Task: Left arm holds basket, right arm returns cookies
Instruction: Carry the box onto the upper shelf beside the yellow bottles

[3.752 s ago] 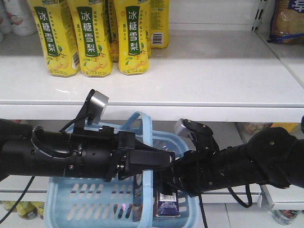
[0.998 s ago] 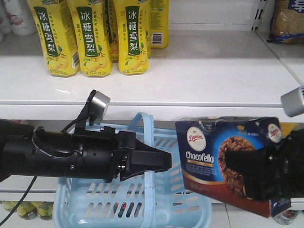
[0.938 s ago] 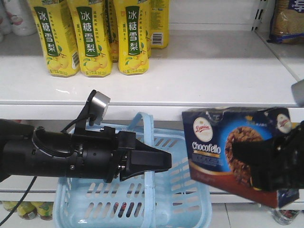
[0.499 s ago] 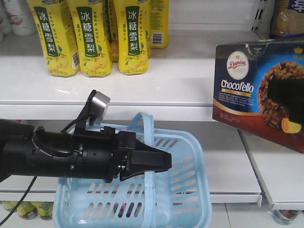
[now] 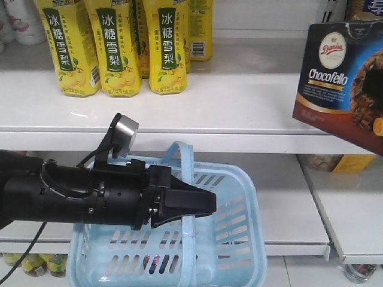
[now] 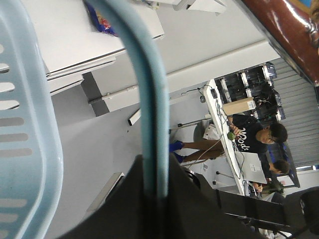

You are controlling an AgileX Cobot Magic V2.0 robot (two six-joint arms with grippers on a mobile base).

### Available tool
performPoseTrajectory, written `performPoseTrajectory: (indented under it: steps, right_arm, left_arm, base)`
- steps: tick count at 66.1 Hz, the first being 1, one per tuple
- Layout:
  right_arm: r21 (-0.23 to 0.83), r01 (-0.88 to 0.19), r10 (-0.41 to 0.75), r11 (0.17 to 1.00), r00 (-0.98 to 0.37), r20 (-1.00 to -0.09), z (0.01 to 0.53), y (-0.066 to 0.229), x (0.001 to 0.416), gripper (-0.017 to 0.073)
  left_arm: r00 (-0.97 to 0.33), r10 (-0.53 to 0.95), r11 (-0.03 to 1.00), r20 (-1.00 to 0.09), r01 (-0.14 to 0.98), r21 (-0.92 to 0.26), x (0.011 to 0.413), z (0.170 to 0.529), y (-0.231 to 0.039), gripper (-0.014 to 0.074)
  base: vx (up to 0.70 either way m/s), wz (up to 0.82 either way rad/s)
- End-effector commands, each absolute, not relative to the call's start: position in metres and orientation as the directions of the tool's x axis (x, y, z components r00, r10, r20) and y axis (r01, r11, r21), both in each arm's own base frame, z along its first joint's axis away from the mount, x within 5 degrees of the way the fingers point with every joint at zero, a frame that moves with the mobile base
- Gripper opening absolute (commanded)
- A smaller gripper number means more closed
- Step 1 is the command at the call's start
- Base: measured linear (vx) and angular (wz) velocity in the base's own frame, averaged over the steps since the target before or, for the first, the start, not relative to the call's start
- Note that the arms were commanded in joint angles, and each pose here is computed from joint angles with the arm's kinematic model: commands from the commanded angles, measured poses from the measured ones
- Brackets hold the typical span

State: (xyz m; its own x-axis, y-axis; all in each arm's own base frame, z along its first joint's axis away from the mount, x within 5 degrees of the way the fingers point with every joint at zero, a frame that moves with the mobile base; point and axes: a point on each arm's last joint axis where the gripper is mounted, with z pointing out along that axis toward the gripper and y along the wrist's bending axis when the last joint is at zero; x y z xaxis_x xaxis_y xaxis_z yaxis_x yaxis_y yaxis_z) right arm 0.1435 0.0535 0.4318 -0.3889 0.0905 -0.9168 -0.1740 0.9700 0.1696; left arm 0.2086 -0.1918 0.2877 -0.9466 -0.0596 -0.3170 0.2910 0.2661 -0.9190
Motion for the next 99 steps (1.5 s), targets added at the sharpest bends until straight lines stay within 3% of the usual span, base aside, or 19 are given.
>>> performPoseTrajectory:
  steps: [1, 22, 32, 43, 53, 81, 92, 99]
  right_arm:
    - [0.157, -0.168, 0.113, 0.973, -0.249, -0.962, 0.453, 0.05, 0.146, 0.0132]
    - [0.15, -0.177, 0.104, 0.973, -0.244, -0.964, 0.441, 0.073, 0.188, 0.0132]
    - [0.084, -0.206, 0.042, 0.975, -0.199, -0.979, 0.435, 0.085, 0.209, 0.0132]
    - [0.025, -0.111, 0.004, 0.994, -0.186, -0.983, 0.426, 0.085, 0.229, 0.0132]
    - [0.043, -0.02, 0.039, 0.999, -0.169, -0.985, 0.422, 0.081, 0.238, 0.0132]
    - [-0.059, 0.135, -0.035, 0.989, -0.173, -0.984, 0.406, 0.077, 0.263, 0.0132]
    - [0.02, 0.19, 0.058, 0.982, -0.2, -0.978, 0.392, 0.062, 0.283, 0.0132]
    - [0.036, 0.161, 0.069, 0.986, -0.204, -0.977, 0.387, 0.057, 0.293, 0.0132]
  left_arm:
    - [-0.927, -0.117, 0.16, -0.357, 0.337, -0.928, 0.207, 0.319, -0.191, -0.0003]
    - [-0.927, -0.117, 0.16, -0.357, 0.337, -0.928, 0.207, 0.319, -0.191, -0.0003]
    - [-0.927, -0.117, 0.16, -0.357, 0.337, -0.928, 0.207, 0.319, -0.191, -0.0003]
    - [-0.927, -0.117, 0.16, -0.357, 0.337, -0.928, 0.207, 0.319, -0.191, -0.0003]
    - [-0.927, -0.117, 0.16, -0.357, 0.337, -0.928, 0.207, 0.319, -0.191, -0.0003]
    - [-0.927, -0.117, 0.16, -0.357, 0.337, -0.928, 0.207, 0.319, -0.191, -0.0003]
    - [-0.927, -0.117, 0.16, -0.357, 0.337, -0.928, 0.207, 0.319, -0.191, -0.0003]
    - [-0.927, -0.117, 0.16, -0.357, 0.337, -0.928, 0.207, 0.319, -0.191, -0.0003]
  base:
    - [0.0, 0.0]
    - [0.0, 0.0]
    - [0.0, 0.0]
    - [0.0, 0.0]
    - [0.0, 0.0]
    - [0.0, 0.0]
    - [0.0, 0.0]
    - [0.0, 0.0]
